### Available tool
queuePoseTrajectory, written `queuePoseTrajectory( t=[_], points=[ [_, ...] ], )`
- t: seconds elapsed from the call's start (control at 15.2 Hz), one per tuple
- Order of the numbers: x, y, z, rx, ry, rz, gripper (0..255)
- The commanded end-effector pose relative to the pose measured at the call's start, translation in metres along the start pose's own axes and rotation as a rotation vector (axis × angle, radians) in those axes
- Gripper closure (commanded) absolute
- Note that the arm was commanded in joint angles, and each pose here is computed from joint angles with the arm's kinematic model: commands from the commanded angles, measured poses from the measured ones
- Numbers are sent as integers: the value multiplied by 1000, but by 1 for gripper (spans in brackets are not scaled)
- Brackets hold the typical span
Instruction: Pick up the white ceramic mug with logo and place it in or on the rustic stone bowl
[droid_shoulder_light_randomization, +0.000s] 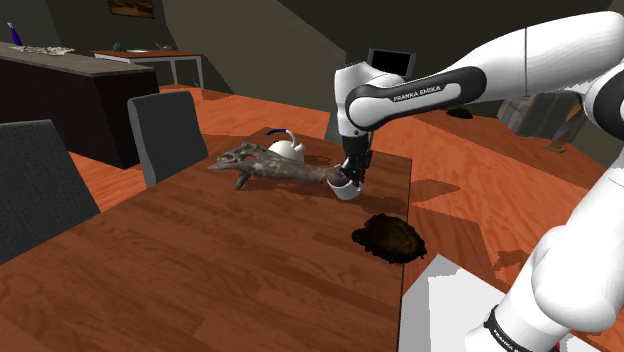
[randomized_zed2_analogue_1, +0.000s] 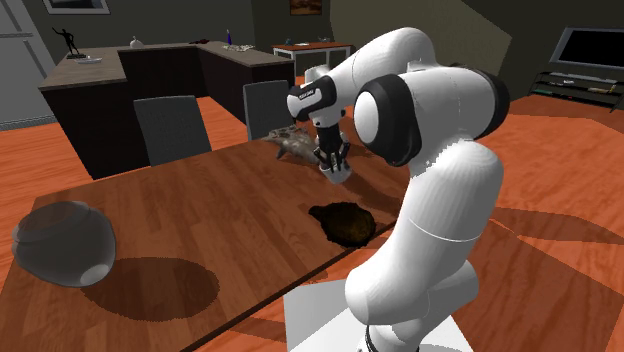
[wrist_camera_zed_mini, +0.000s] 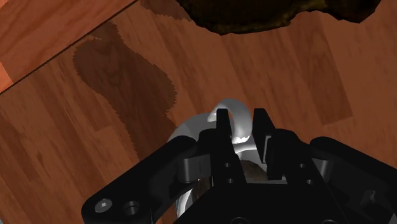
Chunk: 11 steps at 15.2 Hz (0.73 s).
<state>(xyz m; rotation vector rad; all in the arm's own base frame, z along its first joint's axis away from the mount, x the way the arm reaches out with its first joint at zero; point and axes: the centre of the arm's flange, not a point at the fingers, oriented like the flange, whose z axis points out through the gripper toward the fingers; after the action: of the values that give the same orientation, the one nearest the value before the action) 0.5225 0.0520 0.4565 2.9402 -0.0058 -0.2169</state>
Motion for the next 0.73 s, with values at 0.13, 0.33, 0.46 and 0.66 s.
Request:
queuePoseTrajectory(
  t=[0.13,0.33,0.46,0.66],
  points=[
    [-3,5,-21,0,-1,1,255],
    [-5,8,-37,0,-1,1,255],
    [-7,10,-47,0,-1,1,255],
    [-9,13,-62,0,-1,1,255]
  ],
)
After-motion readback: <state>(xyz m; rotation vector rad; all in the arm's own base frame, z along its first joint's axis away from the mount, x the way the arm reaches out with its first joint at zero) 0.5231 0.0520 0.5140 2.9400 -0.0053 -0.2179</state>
